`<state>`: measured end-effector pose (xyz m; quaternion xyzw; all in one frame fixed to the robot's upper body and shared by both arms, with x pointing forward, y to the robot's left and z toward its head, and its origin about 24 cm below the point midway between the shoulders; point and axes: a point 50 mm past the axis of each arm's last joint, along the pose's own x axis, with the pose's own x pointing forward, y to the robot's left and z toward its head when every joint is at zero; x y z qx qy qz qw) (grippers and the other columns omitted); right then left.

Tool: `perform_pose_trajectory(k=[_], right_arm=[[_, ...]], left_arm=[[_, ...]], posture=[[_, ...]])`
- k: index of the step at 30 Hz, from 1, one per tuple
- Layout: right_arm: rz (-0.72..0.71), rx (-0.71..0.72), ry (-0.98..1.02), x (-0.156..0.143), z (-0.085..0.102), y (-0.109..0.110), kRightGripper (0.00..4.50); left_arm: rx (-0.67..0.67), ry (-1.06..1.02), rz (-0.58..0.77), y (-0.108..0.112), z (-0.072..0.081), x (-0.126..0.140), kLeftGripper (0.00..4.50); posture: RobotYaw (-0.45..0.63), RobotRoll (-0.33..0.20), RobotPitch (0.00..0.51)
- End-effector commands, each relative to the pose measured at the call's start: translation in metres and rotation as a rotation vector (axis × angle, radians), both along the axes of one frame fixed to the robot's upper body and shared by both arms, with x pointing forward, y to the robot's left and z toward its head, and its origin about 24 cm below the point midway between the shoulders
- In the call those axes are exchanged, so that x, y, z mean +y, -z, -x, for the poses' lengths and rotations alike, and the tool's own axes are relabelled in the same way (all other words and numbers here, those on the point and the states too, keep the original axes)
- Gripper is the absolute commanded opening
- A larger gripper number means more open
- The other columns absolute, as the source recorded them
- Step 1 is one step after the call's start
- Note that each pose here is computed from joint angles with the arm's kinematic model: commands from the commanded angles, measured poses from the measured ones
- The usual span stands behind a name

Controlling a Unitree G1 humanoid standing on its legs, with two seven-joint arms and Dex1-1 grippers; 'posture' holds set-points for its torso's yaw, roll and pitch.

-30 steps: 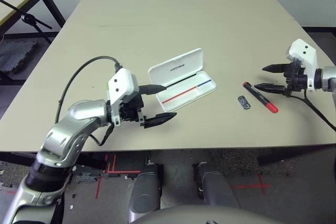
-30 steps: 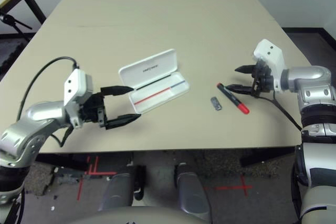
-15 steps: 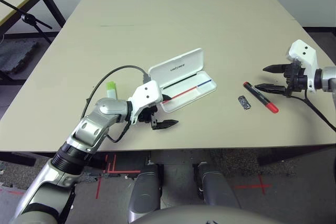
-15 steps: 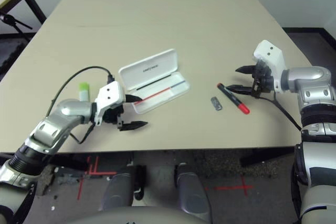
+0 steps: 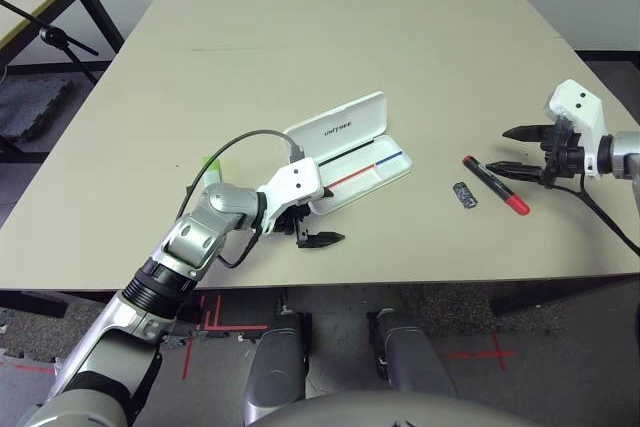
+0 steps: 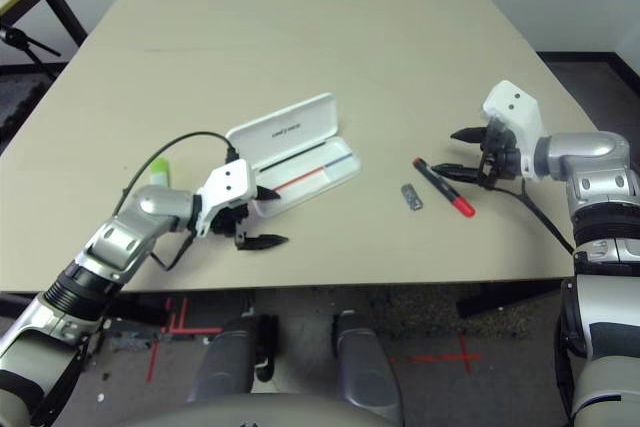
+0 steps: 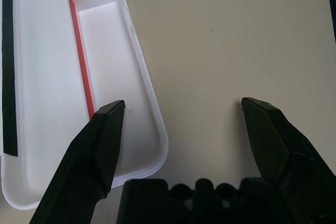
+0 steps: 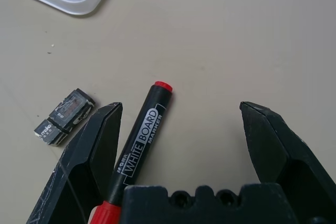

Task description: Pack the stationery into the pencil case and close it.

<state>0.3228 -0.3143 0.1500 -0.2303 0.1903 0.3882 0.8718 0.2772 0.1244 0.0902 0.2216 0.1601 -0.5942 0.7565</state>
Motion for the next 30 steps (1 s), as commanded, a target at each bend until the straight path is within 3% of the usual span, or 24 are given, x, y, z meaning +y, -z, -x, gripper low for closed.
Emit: perform_pose_trajectory(k=[1, 5, 14, 20, 30], right_arm=[[-0.011, -0.020, 0.005, 0.000, 0.001, 0.001, 4.50], [-0.010, -0.028, 0.011, 0.000, 0.001, 0.000, 4.50], [-0.007, -0.032, 0.008, 0.001, 0.001, 0.002, 4.50], [-0.006, -0.028, 0.000, 0.003, 0.001, 0.005, 4.50], [-0.001, -0.023, -0.007, 0.006, 0.000, 0.007, 4.50]], left_arm=[[0.049, 0.022, -0.051, 0.011, 0.003, 0.001, 4.47], [0.050, 0.022, -0.054, 0.012, 0.002, 0.000, 3.56], [0.062, 0.024, -0.058, 0.010, 0.000, 0.002, 0.10], [0.030, 0.069, -0.087, 0.001, -0.003, 0.004, 0.04], [-0.031, 0.210, -0.138, -0.013, 0.015, 0.006, 0.04]], posture=[[-0.01, 0.000, 0.116], [-0.01, 0.000, 0.116], [-0.02, 0.000, 0.117], [-0.02, 0.000, 0.114], [-0.01, 0.000, 0.112]])
